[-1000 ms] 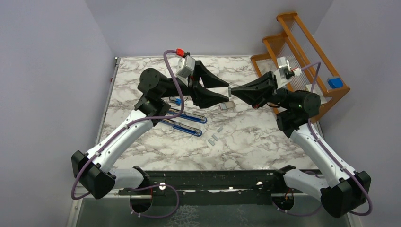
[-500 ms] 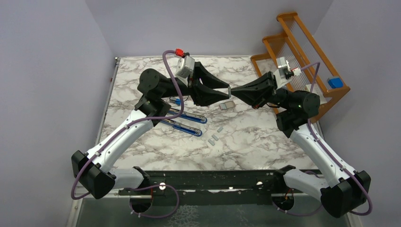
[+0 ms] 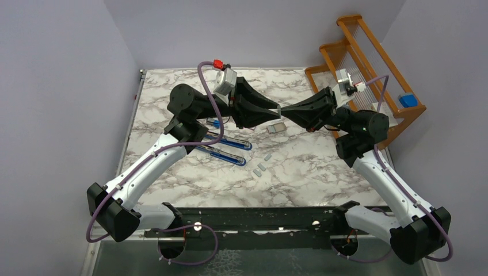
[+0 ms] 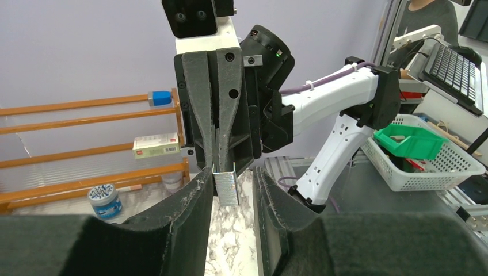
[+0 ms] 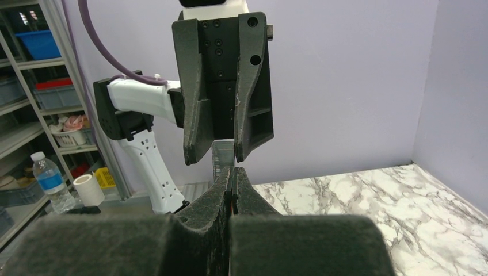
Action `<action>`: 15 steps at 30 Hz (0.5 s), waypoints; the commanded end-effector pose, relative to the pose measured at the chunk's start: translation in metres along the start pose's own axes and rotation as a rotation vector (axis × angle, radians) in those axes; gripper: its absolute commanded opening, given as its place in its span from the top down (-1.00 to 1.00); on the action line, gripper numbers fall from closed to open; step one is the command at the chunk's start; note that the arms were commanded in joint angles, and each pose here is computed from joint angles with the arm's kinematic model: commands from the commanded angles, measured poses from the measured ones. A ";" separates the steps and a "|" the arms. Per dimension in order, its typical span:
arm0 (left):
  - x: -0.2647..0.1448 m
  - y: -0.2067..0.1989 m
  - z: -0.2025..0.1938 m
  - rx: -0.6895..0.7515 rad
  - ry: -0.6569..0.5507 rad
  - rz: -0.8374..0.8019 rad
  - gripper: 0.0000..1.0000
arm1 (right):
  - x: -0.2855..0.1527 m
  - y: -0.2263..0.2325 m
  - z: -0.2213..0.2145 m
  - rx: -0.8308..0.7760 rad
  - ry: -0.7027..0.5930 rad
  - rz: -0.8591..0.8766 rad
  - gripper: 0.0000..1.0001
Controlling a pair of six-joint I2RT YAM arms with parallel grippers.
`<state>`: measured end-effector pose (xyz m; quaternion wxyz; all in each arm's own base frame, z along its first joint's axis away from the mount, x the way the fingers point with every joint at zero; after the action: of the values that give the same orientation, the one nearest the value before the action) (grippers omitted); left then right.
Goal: Load the staples into the stapler
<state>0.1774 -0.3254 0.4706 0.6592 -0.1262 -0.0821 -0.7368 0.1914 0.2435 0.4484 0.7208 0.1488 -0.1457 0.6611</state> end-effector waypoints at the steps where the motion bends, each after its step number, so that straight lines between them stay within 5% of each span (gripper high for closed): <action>1: 0.002 -0.004 0.007 0.033 -0.024 -0.012 0.35 | 0.001 0.003 0.002 -0.010 -0.015 0.010 0.99; 15: 0.003 -0.003 0.005 0.024 -0.024 -0.010 0.50 | 0.001 0.002 0.003 -0.008 -0.018 0.008 0.98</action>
<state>0.1781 -0.3255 0.4714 0.6604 -0.1271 -0.0841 -0.7353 0.1907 0.2434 0.4491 0.7197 0.1506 -0.1455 0.6619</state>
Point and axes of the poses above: each gripper's point midway between its finger pads, its own x axis out along the fingers, its own y axis along the line the jaws close on, z = x × y, the point moved 1 cm from there along -x, back along the fingers, and after that the axes turned 3 degrees about -x, right-handed, at the moved point
